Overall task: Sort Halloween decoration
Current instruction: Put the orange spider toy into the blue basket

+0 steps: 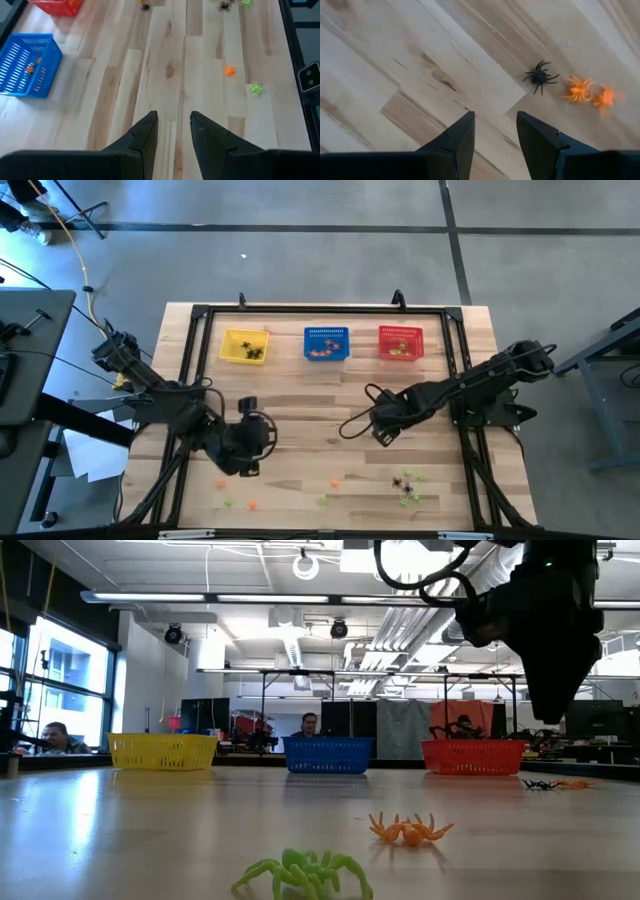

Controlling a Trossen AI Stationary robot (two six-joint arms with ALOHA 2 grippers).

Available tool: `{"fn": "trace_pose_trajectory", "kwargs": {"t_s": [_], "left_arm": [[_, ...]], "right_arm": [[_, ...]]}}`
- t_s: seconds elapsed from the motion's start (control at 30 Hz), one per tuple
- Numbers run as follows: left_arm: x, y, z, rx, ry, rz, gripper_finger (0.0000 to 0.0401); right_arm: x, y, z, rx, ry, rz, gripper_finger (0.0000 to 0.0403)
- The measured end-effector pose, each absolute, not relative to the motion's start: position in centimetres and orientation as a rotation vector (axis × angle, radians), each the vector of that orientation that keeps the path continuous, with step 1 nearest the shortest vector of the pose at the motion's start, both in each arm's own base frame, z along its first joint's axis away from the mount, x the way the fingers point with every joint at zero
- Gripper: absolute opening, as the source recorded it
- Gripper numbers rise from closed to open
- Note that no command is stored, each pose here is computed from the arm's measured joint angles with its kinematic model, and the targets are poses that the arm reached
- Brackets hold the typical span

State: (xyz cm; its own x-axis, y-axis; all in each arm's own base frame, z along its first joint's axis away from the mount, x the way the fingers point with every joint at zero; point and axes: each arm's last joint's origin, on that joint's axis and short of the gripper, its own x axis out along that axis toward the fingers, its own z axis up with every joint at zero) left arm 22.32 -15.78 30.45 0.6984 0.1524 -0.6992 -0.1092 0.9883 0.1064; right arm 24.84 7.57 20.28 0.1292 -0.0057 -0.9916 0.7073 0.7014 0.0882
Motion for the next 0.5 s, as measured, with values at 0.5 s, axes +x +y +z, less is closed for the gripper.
{"fn": "trace_pose_trajectory", "kwargs": {"t_s": [0.5], "left_arm": [[20.7,-17.5,30.7,0.056,0.669,0.232,0.0101]], "right_arm": [[21.1,6.2,19.2,0.261,1.669,-0.623,0.0142]]}}
